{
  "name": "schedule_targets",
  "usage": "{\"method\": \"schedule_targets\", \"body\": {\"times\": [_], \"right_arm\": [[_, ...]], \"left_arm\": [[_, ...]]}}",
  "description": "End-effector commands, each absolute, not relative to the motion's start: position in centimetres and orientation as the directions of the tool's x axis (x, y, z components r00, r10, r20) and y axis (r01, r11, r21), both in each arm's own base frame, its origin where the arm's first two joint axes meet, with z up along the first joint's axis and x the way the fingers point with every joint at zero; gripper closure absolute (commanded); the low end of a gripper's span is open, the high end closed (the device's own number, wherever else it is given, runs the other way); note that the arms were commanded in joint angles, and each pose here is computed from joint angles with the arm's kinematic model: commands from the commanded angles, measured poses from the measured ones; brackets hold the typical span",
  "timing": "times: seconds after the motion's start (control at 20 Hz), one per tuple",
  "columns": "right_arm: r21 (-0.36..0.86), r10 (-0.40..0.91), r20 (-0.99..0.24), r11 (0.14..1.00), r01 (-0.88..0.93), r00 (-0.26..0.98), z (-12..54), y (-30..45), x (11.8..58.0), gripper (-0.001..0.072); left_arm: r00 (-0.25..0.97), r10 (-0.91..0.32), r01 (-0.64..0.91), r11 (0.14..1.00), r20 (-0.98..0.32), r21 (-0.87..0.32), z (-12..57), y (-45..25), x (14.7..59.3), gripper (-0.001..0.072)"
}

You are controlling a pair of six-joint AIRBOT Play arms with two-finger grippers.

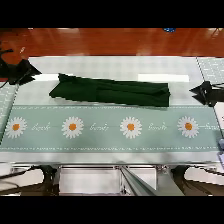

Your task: Fold the shirts.

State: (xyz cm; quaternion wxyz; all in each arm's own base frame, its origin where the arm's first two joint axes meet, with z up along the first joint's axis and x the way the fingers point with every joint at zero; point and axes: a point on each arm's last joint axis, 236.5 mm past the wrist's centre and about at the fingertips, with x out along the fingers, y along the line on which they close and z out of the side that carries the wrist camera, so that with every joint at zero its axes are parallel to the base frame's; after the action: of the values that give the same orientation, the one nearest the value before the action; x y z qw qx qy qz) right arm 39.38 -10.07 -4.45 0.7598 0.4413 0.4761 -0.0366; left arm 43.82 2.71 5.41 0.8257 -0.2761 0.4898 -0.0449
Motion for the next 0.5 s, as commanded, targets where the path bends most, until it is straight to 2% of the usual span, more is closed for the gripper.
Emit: {"method": "schedule_targets", "body": {"times": [0.0,0.15,0.3,0.45], "right_arm": [[0.637,0.382,-0.766,0.557,0.533,0.517,-7.5,-8.2,38.0,0.0298],[0.679,0.456,-0.733,0.537,0.500,0.505,-8.5,-5.0,39.3,0.0293],[0.733,0.531,-0.680,0.487,0.474,0.505,-9.2,-1.8,41.0,0.0293],[0.747,0.575,-0.664,0.485,0.454,0.478,-9.9,0.7,42.7,0.0293]], "left_arm": [[0.610,-0.363,-0.116,0.838,-0.705,-0.533,6.3,-2.0,40.1,0.0204],[0.576,-0.423,-0.050,0.836,-0.700,-0.547,5.4,-6.1,37.4,0.0204],[0.546,-0.457,-0.006,0.836,-0.702,-0.549,5.1,-8.3,36.9,0.0204],[0.533,-0.471,0.014,0.836,-0.703,-0.549,5.0,-9.3,36.7,0.0204]]}}
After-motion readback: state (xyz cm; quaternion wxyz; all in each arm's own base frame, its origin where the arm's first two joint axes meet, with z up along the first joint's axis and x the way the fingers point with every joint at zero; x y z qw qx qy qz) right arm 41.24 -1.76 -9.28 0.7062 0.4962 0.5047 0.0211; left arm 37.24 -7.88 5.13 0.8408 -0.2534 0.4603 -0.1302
